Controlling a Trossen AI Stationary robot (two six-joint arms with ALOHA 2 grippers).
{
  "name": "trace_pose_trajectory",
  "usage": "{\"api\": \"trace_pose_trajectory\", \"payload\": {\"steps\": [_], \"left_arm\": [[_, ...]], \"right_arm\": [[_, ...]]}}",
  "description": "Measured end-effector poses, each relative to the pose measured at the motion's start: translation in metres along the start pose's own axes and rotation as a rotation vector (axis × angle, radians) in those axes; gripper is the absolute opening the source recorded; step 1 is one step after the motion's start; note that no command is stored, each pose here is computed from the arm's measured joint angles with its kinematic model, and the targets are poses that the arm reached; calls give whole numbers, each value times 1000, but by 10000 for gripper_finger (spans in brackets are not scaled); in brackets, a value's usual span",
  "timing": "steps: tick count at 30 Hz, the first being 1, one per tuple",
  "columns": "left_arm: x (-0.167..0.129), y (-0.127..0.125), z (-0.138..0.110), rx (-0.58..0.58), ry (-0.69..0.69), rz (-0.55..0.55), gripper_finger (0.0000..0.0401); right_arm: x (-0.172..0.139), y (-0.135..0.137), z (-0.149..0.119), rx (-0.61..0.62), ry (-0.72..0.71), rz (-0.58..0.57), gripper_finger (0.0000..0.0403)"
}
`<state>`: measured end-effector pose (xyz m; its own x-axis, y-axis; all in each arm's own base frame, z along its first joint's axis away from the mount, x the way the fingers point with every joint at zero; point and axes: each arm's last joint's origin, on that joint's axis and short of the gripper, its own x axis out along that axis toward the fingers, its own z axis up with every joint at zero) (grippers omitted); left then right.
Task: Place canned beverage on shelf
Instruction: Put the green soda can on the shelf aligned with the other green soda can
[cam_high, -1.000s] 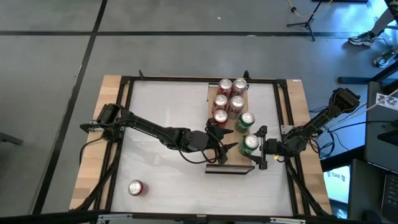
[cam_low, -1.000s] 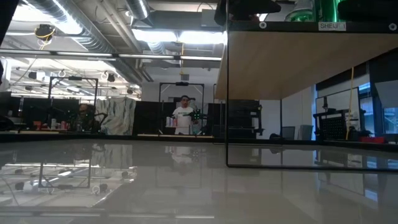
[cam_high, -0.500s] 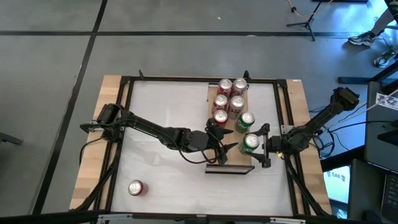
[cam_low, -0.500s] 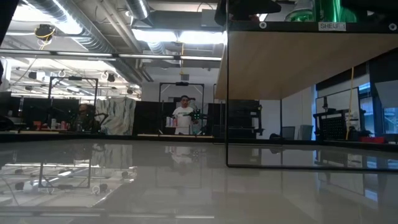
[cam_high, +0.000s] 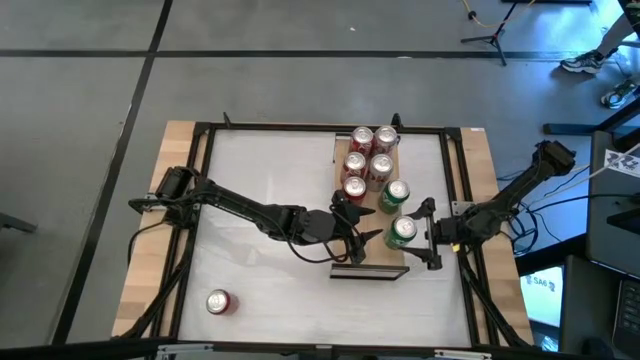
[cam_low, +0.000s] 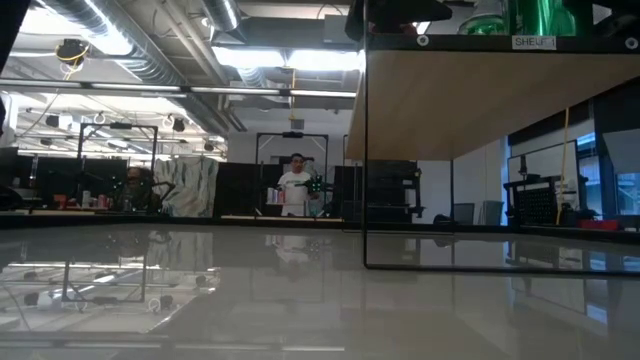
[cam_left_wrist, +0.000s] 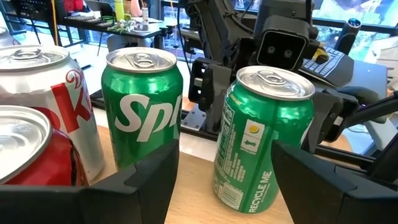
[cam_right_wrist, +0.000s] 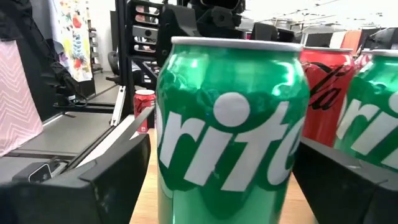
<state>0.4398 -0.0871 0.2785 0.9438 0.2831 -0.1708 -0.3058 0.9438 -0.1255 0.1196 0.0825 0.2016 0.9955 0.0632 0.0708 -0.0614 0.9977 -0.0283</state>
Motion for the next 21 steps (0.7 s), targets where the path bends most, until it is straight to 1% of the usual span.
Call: {"api": "trace_pose_trajectory", "payload": {"steps": [13, 21], "left_arm": [[0, 0, 0, 0, 0, 0, 247], [0, 0, 0, 0, 0, 0, 247]], "right_arm": [[-2, -2, 2, 25, -7, 0, 370], [-1, 0, 0, 20, 5, 37, 370]]}}
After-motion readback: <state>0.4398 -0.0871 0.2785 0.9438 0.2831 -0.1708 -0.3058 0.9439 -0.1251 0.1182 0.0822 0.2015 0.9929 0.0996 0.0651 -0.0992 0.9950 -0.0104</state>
